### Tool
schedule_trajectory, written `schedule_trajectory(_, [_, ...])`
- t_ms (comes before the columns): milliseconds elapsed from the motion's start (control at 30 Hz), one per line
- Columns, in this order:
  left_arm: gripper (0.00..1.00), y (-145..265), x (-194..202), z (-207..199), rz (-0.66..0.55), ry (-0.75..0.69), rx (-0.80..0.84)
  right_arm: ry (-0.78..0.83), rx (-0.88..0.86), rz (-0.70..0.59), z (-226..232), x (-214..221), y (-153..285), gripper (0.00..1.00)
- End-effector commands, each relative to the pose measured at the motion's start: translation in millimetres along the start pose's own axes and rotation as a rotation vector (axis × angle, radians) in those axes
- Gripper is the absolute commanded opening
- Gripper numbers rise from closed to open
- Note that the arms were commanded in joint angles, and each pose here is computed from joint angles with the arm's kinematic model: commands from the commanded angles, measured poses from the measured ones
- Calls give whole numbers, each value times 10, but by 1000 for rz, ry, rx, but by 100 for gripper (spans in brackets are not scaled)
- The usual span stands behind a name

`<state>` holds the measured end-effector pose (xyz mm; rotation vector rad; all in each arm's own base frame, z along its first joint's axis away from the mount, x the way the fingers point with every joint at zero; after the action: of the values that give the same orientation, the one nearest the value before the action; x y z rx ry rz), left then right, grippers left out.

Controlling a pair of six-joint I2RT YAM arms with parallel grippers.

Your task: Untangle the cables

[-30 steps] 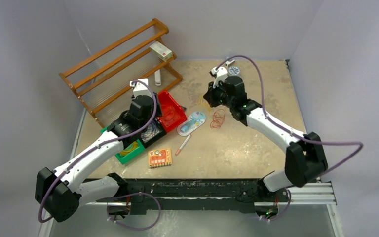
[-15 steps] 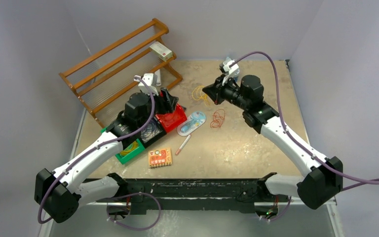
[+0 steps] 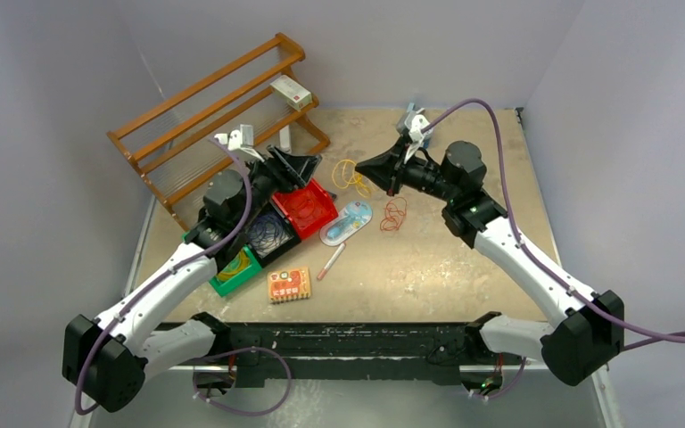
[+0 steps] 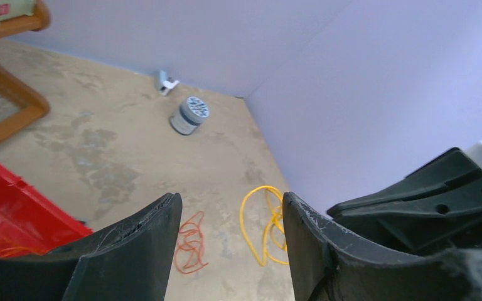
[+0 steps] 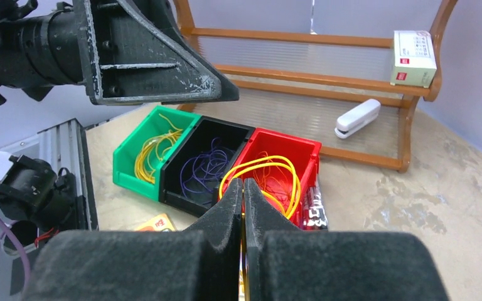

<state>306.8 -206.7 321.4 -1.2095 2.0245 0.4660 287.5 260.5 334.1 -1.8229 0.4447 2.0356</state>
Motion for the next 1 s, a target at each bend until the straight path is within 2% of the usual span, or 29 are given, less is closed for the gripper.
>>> schedule_trajectory(0, [59, -17, -55, -315, 4, 64, 168, 64, -64, -99, 155, -300, 57, 0])
schedule_trajectory(233, [56, -99, 230, -253, 132, 59, 183, 73, -68, -109, 176, -326, 78, 0])
schedule_trajectory(500, [49, -159, 360, -264, 191, 64, 215, 78, -80, -116, 184, -355, 64, 0])
schedule_trajectory(600, [42, -171, 384, -289, 202, 73, 237, 77, -78, -114, 179, -351, 60, 0])
schedule_trajectory(667, [34, -180, 396, -309, 209, 78, 251, 76, -75, -114, 177, -349, 59, 0])
schedule_trajectory(800, [5, -182, 376, -345, 213, 68, 263, 77, -44, -107, 128, -324, 61, 0])
schedule_trajectory(833, [0, -183, 361, -333, 211, 51, 251, 77, -22, -99, 93, -306, 67, 0])
schedule_trajectory(967, [0, -189, 227, -117, 183, -38, 93, 61, 162, -90, -152, -289, 153, 0])
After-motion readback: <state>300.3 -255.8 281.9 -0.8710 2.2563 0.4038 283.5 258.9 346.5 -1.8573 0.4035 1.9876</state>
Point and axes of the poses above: each gripper's point midway between its finger pads, its own y axis back along the fingers, its own z axis along the line the jaws close on, x = y × z, the point moved 2 cm from there along y, back along the fingers, and after that the axes turned 1 degree about y, right-handed, at the moved point
